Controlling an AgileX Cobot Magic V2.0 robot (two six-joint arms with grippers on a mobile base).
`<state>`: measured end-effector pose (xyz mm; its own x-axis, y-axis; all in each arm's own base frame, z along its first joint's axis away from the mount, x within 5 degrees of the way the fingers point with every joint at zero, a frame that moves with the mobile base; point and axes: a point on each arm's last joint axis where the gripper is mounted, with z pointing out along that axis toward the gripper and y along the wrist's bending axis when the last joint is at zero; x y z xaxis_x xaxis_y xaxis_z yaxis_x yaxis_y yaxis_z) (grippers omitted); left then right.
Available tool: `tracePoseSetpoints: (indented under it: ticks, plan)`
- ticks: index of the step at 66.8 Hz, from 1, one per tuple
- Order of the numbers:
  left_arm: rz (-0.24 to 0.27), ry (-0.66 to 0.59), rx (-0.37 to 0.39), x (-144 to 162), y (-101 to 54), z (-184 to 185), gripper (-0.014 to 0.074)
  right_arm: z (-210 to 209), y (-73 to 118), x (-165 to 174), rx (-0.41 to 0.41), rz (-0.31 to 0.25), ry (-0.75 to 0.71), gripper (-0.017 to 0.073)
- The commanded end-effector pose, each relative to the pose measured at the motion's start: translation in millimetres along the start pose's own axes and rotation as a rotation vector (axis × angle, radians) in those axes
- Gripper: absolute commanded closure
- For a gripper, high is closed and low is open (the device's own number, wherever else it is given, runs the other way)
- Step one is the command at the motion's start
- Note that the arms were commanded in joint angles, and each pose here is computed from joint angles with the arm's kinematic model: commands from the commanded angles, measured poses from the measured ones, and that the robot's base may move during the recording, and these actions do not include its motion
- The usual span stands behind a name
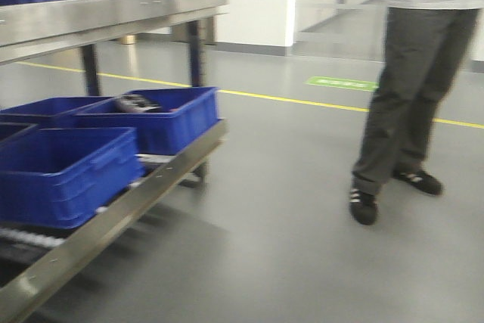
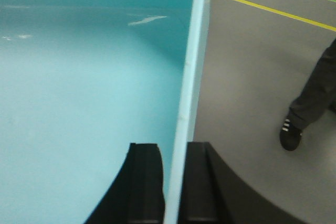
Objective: Fetch blue bin and place on conveyor start
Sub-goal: 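Carry the bin in both grippers while driving to the red conveyor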
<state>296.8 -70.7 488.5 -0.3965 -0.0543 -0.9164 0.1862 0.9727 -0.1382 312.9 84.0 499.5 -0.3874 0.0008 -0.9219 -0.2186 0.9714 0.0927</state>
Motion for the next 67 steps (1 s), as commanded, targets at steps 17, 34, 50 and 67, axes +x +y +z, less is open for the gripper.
tracePoseSetpoints:
  ticks: [17,34,50,67]
  plan:
    - [0.017,-0.054,-0.001,-6.3,0.3,-6.1,0.0705,-10.4,-3.0,-9.6,0.023,-0.036,-0.078,0.0711]
    - [0.017,-0.054,-0.001,-6.3,0.3,-6.1,0.0705,-10.4,-3.0,-9.6,0.023,-0.036,-0.078,0.0711]
    - [0.017,-0.054,-0.001,-6.3,0.3,-6.1,0.0705,-10.4,-3.0,-9.6,0.023,-0.036,-0.078,0.0711]
    - [0.017,-0.054,-0.001,-6.3,0.3,-6.1,0.0705,-10.4,-2.9,-9.6,0.021,-0.035,-0.078,0.0711]
